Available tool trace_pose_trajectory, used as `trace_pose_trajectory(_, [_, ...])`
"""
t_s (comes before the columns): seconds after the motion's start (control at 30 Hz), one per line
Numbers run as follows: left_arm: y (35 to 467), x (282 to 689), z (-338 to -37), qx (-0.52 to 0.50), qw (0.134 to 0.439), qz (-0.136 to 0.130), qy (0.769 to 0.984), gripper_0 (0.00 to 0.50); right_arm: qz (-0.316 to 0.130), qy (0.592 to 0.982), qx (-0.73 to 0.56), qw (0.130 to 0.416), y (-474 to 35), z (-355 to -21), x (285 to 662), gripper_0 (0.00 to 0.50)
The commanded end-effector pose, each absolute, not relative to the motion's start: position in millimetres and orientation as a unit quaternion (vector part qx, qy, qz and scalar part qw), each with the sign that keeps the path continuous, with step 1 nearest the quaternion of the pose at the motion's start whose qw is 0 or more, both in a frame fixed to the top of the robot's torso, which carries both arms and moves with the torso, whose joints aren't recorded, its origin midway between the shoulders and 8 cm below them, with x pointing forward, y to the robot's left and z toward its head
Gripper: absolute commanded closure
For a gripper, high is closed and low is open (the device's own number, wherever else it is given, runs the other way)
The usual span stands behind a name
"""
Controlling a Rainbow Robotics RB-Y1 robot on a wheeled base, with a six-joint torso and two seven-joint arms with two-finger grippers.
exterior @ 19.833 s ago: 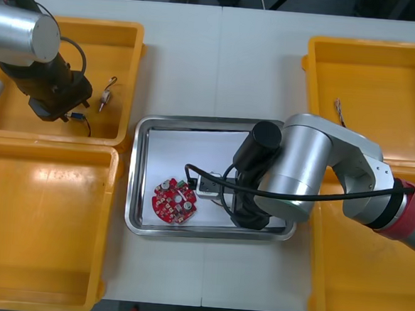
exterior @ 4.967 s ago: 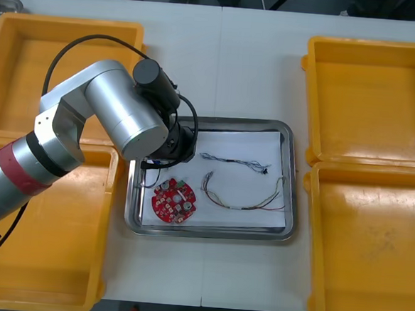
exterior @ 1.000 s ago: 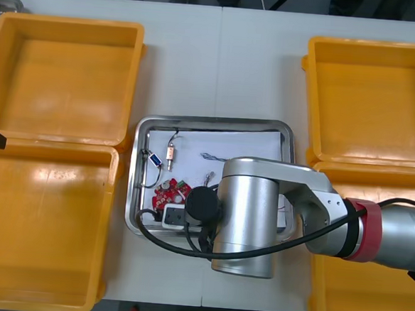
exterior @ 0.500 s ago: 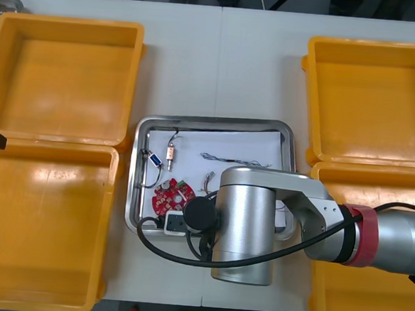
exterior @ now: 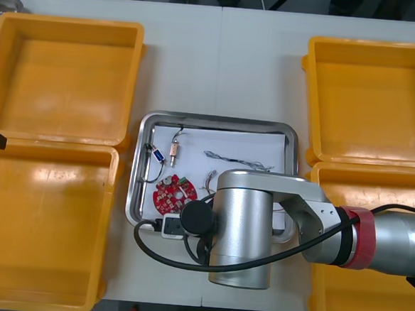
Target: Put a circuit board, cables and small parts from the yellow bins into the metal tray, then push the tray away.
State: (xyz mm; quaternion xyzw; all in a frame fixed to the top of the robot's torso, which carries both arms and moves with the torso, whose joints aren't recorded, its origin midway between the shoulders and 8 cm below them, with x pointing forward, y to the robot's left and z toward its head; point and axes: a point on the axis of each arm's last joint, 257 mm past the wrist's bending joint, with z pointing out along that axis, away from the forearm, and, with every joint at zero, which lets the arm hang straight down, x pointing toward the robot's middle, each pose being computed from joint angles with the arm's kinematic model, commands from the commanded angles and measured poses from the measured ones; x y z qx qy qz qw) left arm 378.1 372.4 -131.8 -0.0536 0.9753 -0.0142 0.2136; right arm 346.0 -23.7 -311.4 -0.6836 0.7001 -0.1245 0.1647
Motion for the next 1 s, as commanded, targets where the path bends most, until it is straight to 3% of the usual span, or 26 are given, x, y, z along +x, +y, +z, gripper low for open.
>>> trace_pose_trajectory(0.03, [384, 377, -115, -0.003, 0.232, 0.017, 0.973, 0.0, -0.12, 0.69, -0.693, 0.173, -12, -314, 338, 0.5])
trace_pose_trajectory(0.47, [384, 377, -115, -0.003, 0.232, 0.017, 0.973, 0.0, -0.157, 0.677, -0.687, 0.214, -9, -292, 369, 0.5])
trace_pose_trajectory(1.0, [384, 377, -115, -0.003, 0.232, 0.017, 0.973, 0.0, -0.198, 0.667, -0.683, 0.223, -9, -263, 412, 0.5])
